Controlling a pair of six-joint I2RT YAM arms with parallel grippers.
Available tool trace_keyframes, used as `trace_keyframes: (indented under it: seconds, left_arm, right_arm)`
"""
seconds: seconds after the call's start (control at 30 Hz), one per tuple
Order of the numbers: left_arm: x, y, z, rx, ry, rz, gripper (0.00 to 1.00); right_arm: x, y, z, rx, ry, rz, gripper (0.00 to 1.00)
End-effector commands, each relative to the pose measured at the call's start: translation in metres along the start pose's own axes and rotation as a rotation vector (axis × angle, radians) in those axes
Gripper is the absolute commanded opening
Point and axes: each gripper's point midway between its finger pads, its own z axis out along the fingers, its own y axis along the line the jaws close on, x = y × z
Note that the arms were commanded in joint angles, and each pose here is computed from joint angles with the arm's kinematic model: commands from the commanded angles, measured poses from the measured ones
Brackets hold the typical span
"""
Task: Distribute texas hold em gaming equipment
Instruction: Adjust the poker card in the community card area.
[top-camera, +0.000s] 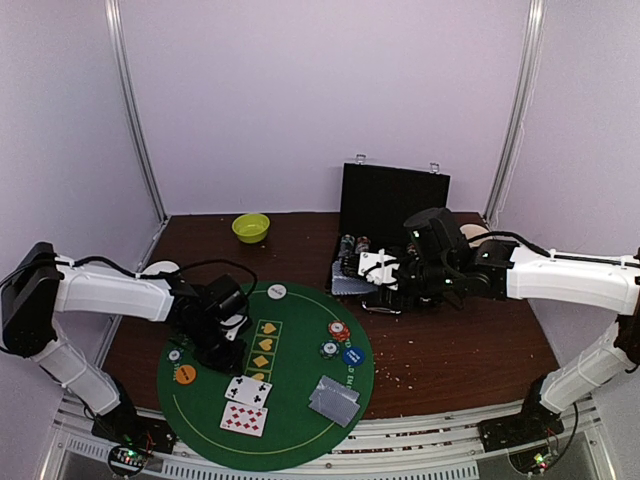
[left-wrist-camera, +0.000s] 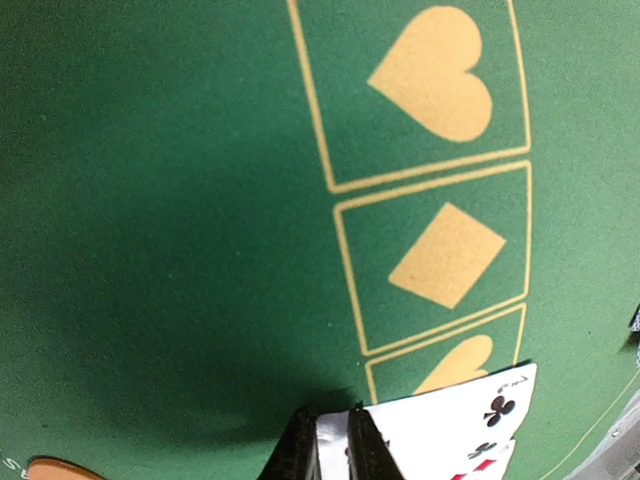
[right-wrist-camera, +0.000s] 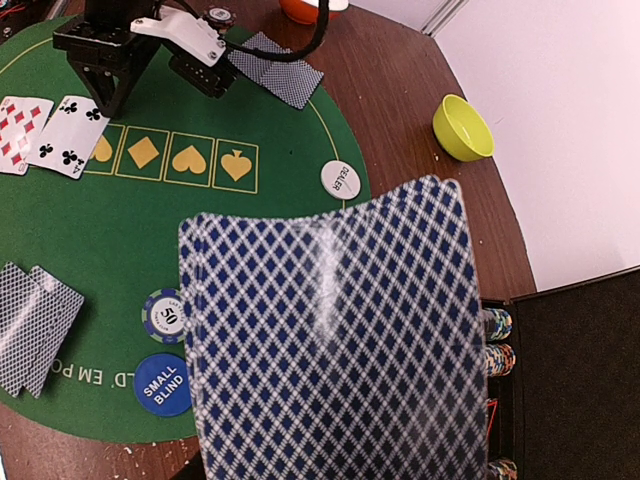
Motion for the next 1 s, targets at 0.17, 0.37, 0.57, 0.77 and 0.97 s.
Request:
trace_keyframes:
  seconds: [0.17, 0.37, 0.57, 0.77, 0.97]
  left_arm:
    - [0.017, 0.002, -0.001, 0.0, 0.041, -0.027, 0.15]
    - [0.012, 0.003, -0.011, -0.006, -0.014, -0.064, 0.2]
    - [-0.005, 0.017, -0.041, -0.077, -0.124, -0.093, 0.23]
    - [0.035, 0.037, -0.019, -0.102, -0.004, -0.112, 0.19]
    - [0.036, 0.029, -0.013, -0.048, -0.003, -0.106, 0.15]
  right_arm:
    - [-0.005, -0.003, -0.005, 0.01, -0.017, -0.004, 0.48]
    - [-0.005, -0.003, -0.005, 0.008, -0.015, -0.005, 0.48]
    - [-0.003, -0.001, -0.003, -0.003, -0.012, -0.004, 0.48]
    - [-0.005, -0.003, -0.006, 0.005, -0.018, -0.006, 0.48]
    - [-0.005, -0.002, -0.004, 0.0, -0.018, -0.005, 0.48]
